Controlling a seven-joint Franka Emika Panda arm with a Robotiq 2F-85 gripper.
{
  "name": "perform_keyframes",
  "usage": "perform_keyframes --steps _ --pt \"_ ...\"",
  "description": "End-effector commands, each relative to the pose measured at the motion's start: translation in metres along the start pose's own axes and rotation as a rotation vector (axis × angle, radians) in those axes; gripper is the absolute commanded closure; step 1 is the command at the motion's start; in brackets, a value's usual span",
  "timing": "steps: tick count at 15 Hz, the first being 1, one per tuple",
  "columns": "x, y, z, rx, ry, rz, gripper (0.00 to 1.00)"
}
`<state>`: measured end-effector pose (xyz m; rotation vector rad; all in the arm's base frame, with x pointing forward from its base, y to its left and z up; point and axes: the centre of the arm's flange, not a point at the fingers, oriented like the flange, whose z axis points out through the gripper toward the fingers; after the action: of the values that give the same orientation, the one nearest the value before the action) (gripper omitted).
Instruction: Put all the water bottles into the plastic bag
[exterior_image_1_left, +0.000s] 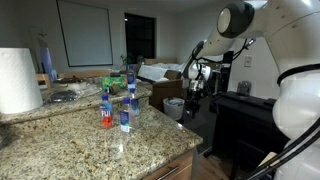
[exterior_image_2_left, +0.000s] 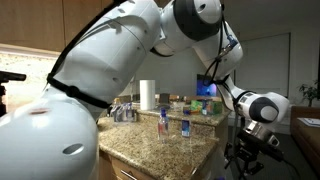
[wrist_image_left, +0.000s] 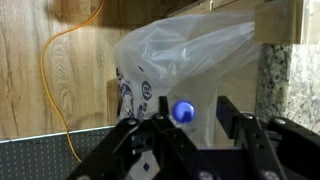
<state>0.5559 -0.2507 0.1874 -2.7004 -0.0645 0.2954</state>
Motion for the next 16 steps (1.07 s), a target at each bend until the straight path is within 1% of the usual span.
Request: perform_keyframes --steps 1,3,6,7,9,11,13,16 --pt "0.006 -0.022 -0.009 -0.052 0.017 -0.03 0.15" --pt "0.012 -0.032 -0.014 -0.06 0.028 -0.053 0.02" --pt "0.02 -0.055 -0.031 -0.07 0.057 -0.1 0.0" --pt "0.022 -0.064 -0.041 -0.078 0.072 -0.12 0.0" --pt "0.03 -0.095 -0.071 -0.089 0.113 -0.187 0.0" --pt "0.037 -0.133 -0.101 -0.104 0.138 -0.268 0.0" --pt "0.042 -0.182 -0.126 -0.128 0.146 -0.375 0.0" --pt "0.047 -0.265 -0.14 -0.158 0.141 -0.528 0.0"
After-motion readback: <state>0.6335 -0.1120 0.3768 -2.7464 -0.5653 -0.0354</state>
